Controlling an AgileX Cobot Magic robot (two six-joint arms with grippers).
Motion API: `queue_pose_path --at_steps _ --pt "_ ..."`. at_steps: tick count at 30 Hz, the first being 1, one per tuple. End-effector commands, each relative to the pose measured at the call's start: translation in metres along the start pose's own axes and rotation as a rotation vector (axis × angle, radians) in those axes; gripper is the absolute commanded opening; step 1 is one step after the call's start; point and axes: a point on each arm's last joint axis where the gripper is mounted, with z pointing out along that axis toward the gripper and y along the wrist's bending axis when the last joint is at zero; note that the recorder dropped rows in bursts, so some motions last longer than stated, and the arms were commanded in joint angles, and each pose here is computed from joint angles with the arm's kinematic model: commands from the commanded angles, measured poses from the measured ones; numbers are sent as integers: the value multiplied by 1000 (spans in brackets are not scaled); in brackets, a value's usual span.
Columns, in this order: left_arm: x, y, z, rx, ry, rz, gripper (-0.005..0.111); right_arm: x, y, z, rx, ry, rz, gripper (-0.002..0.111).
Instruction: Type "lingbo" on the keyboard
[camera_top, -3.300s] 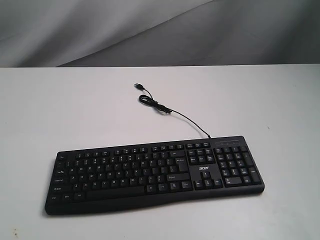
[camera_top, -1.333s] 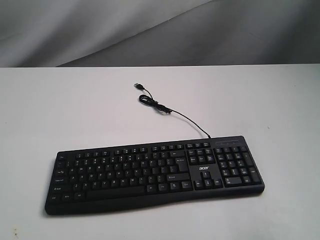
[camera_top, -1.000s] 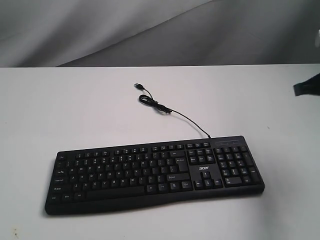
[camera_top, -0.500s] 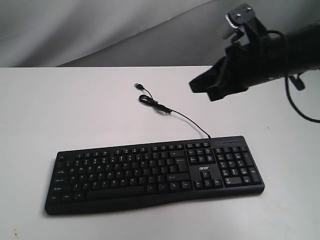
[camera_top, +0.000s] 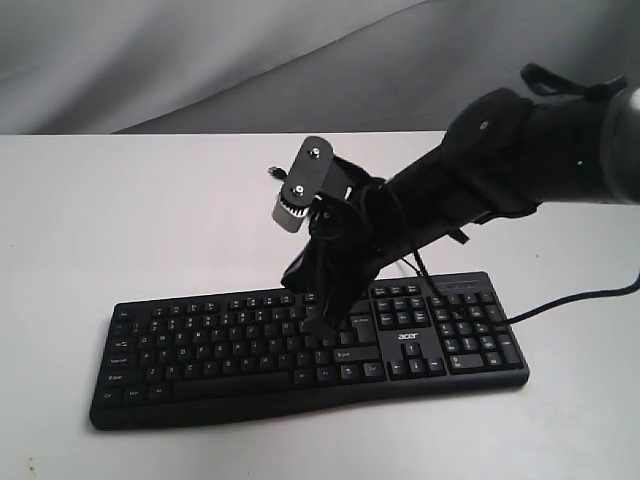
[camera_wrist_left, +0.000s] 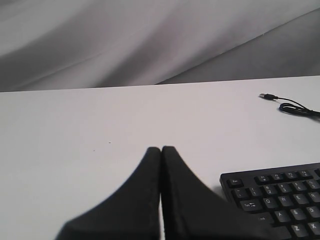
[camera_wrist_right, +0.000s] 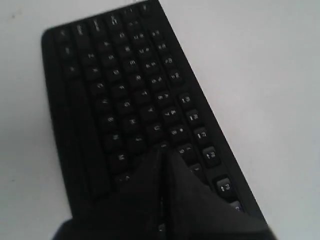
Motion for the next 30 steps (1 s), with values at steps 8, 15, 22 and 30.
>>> queue_pose_path --at_steps 8,15,22,30 --pt "0 0 0 0 -11 -2 1 9 -4 41 -92 46 23 0" --pt "0 0 0 0 -11 -2 1 16 2 56 -95 112 -53 0" --pt "0 0 0 0 -11 -2 1 17 0 56 -83 126 -77 0" --pt "0 0 0 0 -11 -2 1 24 0 68 -69 147 -78 0"
